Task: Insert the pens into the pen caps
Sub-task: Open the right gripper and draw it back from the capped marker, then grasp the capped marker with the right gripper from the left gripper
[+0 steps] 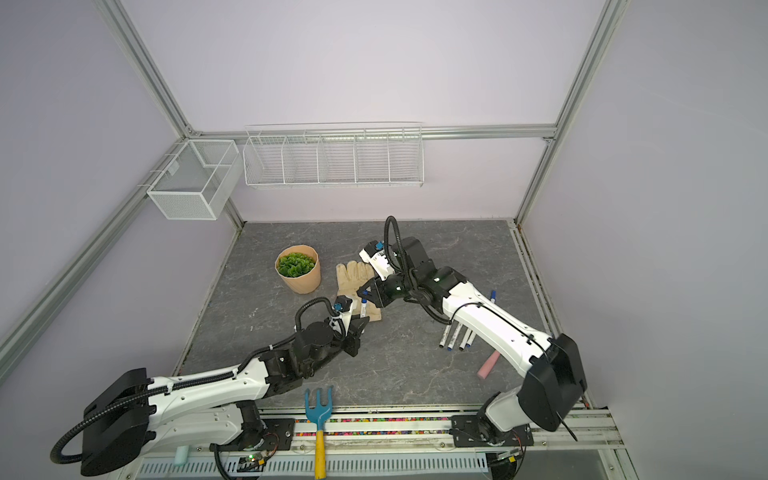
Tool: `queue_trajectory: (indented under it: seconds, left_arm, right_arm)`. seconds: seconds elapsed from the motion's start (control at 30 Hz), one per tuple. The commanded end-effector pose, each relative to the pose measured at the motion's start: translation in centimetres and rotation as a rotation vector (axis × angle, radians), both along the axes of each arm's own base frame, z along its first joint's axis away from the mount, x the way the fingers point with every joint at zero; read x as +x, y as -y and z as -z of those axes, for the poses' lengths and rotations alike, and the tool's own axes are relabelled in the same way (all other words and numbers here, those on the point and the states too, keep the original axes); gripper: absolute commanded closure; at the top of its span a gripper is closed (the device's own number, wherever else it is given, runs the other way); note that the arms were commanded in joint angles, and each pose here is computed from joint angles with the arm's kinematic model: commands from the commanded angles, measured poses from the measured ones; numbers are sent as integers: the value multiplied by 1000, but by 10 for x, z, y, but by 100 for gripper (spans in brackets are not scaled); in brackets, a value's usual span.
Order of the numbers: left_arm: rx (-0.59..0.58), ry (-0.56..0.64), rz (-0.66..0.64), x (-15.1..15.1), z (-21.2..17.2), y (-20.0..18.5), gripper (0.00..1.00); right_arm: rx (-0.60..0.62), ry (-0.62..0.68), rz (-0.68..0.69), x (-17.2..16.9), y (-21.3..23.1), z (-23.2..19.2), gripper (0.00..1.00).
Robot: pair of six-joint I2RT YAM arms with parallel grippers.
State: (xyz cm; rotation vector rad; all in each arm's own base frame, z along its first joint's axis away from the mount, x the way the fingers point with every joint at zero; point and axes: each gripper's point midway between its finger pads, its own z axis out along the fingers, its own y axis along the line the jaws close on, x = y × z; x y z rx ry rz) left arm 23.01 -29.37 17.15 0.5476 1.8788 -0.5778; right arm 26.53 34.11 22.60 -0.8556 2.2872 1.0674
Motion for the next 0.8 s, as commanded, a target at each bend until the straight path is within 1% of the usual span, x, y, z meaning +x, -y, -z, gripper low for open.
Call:
queue_trajectory:
  seconds: [0.0, 0.1, 0.17, 0.2, 0.23, 0.27, 0.33, 0.43, 0.5, 0.63, 0.7, 0.77]
  left_arm:
    - [-561, 371, -68, 23, -220, -5, 100]
    - [-521, 341, -98, 30, -225, -3, 100]
    - [-493, 263, -154, 38, -218, -5, 100]
    - [-473, 234, -158, 40, -213, -3, 100]
    - [-464, 233, -125, 37, -212, 2, 100]
    - [-464, 256, -96, 34, -212, 5, 100]
    - [-550, 251, -93, 33, -211, 5, 100]
    - [-570, 248, -109, 38, -210, 9, 100]
    - [-574, 281, -115, 43, -216, 11, 100]
    - [-619, 303, -133, 67, -231, 8, 100]
    - [-642, 307, -150, 81, -236, 3, 100]
    - [-673, 306, -165, 92, -240, -4, 100]
  right_arm:
    - [-418, -481, -51, -87, 55, 117, 93]
    - [-434, -466, -18, -80, 61, 117, 93]
    - [-417, -485, 39, -68, 66, 116, 93]
    - [-407, -503, 75, -62, 71, 116, 93]
    - [-392, -519, 107, -55, 75, 117, 93]
    - [-374, -532, 123, -51, 77, 116, 93]
    - [-352, -545, 128, -47, 77, 113, 93]
    - [-383, -536, 84, -55, 72, 114, 93]
    - [-433, -520, 44, -67, 70, 120, 93]
    - [-506, -532, -64, -98, 62, 133, 93]
    - [-502, -554, -94, -108, 60, 136, 93]
    - [-489, -561, -92, -110, 62, 136, 93]
